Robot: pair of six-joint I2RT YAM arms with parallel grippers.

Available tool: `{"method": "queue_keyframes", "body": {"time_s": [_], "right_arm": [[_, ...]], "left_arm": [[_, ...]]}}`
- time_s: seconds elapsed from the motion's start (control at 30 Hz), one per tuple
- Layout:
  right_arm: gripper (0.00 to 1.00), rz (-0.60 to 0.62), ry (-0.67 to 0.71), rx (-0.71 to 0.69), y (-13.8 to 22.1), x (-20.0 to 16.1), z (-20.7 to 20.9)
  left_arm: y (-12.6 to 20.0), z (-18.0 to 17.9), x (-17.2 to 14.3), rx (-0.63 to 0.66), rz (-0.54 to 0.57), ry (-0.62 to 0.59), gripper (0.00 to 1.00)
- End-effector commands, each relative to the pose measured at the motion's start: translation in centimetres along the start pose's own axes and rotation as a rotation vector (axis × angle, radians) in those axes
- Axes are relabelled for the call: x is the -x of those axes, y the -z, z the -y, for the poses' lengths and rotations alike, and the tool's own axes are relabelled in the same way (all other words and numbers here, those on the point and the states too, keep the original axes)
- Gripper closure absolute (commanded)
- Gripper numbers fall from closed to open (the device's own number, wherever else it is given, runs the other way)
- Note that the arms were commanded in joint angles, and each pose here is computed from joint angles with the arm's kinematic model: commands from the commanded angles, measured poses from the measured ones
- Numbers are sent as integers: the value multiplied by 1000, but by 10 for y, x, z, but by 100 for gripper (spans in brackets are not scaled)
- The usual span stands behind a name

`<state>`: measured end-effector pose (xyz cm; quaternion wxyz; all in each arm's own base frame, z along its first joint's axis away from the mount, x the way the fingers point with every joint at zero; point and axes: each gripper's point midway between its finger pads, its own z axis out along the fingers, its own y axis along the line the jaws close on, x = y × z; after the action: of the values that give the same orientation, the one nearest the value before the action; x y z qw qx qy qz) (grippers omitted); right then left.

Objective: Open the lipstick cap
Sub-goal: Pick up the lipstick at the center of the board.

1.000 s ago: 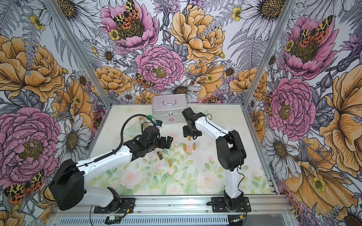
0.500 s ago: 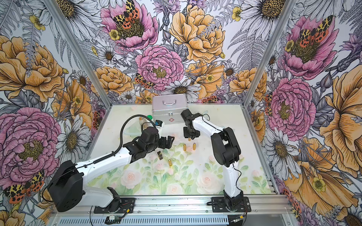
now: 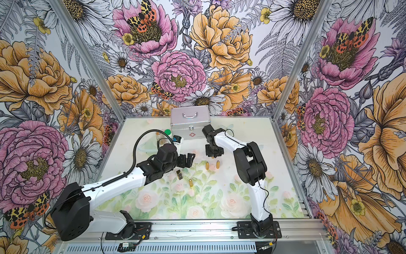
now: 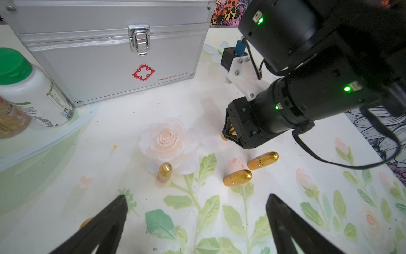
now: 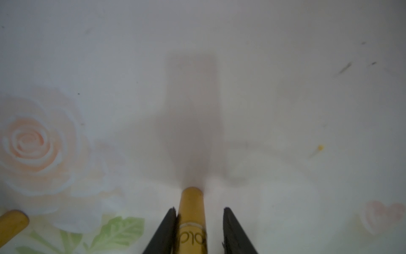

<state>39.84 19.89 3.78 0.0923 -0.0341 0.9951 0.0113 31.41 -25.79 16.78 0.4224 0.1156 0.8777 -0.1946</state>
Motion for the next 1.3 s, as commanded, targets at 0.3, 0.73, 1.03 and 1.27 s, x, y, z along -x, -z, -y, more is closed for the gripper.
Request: {"method": "queue_keyframes", "body": {"time_s": [0.3,0.73,1.03,1.27], "right_arm": [[72,37,-12,-21,1,8,-3],[77,88,-1,-3,22,16,-4],[77,153,-17,105,80,10,-3],[78,127,5,234,130,-25,-9]], "left_arm": [[13,-2,14,10,77,26,1],[15,-3,13,8,82,24,1],[33,11,14,-70,126,-64,1],[44,41,-3,-196,107,-189,2]]}}
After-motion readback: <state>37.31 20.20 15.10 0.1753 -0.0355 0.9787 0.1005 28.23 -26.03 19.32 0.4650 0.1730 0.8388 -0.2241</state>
